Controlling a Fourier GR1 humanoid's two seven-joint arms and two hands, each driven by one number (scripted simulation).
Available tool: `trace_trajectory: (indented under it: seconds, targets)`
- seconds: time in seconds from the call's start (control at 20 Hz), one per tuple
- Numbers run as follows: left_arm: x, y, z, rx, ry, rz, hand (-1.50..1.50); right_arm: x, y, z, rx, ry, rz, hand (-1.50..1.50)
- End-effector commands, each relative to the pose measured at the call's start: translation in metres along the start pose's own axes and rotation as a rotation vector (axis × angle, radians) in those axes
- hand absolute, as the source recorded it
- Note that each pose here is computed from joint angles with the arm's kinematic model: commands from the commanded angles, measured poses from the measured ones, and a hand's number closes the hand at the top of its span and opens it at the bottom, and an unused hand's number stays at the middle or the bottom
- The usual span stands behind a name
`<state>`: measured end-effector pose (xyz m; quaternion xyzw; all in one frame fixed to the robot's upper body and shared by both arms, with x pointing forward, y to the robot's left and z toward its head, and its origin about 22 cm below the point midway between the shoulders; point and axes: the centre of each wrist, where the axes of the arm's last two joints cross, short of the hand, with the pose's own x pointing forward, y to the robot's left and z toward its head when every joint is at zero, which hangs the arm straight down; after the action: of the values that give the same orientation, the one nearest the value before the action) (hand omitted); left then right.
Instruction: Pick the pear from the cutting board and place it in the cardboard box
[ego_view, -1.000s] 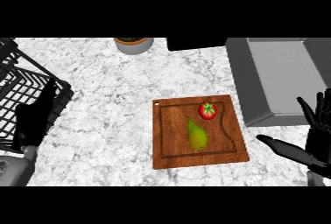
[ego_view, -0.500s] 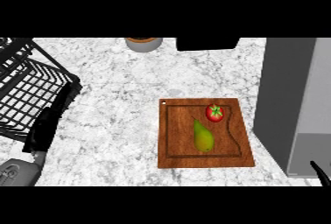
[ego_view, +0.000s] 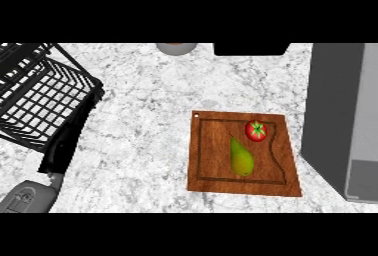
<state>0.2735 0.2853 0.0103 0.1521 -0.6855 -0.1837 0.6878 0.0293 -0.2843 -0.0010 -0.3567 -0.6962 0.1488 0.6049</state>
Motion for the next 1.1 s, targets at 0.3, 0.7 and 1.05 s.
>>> trace_trajectory:
  seconds: [0.3,0.7,1.05]
  targets:
    - [-0.013,-0.011,0.004,-0.043,0.03,0.003,0.0,0.056,-0.011,-0.011,0.07,0.203,0.153,-1.5]
    - [0.002,-0.009,-0.019,-0.049,0.03,0.002,0.0,0.094,0.018,-0.061,0.171,0.296,0.243,-1.5]
    - [-0.005,-0.029,-0.014,-0.037,0.049,0.013,0.0,0.124,0.08,-0.087,0.263,0.312,0.23,-1.5]
